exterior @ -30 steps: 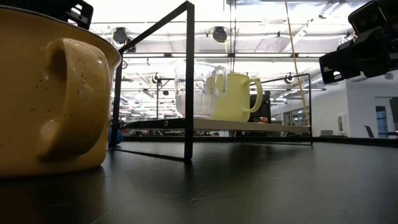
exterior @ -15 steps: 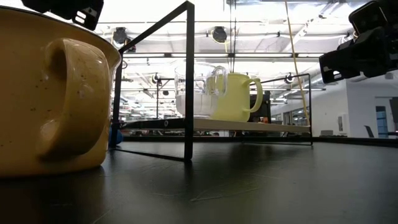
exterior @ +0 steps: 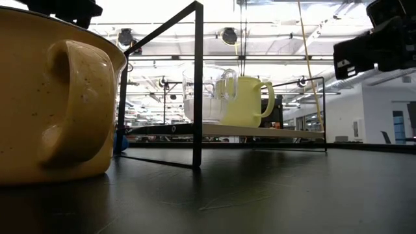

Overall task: Stack small to large cups/mugs on shelf
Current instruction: Put the orange mug on the shelf

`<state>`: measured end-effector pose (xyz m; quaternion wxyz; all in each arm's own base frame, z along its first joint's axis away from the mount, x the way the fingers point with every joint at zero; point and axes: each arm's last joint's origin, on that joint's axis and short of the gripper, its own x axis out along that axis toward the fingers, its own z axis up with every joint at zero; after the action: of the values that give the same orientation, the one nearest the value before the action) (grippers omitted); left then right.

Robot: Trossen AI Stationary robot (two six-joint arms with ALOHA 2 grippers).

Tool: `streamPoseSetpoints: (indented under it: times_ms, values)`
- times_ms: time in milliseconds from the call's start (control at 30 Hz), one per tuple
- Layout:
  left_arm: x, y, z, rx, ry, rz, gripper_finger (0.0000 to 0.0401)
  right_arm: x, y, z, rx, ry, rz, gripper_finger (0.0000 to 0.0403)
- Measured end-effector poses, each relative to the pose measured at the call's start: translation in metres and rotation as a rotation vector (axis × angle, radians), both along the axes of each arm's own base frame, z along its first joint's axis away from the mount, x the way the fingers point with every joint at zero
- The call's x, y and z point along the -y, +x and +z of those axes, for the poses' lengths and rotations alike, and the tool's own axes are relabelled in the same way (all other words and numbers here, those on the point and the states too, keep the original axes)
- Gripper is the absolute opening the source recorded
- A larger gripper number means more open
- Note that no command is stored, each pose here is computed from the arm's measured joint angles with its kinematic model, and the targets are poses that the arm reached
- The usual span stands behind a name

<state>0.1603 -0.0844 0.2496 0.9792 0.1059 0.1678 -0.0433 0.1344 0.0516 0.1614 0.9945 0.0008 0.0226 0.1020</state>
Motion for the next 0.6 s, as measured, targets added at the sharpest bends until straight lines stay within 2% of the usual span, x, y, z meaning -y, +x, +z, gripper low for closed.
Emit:
streamPoseSetpoints:
  times_ms: [333, 467, 600]
  values:
    - [0.000, -0.002, -0.006, 0.014, -0.050, -0.016, 0.0000, -0.003, 0.003, 0.007, 0.028, -0.075, 0.054, 0.0000]
    - [0.002, -0.003, -0.006, 0.013, -0.045, -0.025, 0.0000, -0.004, 0.004, 0.010, 0.030, -0.069, 0.085, 0.0000]
    - [0.002, -0.003, -0.006, 0.013, -0.045, -0.026, 0.0000, -0.009, 0.011, 0.021, 0.016, -0.015, 0.126, 0.0000]
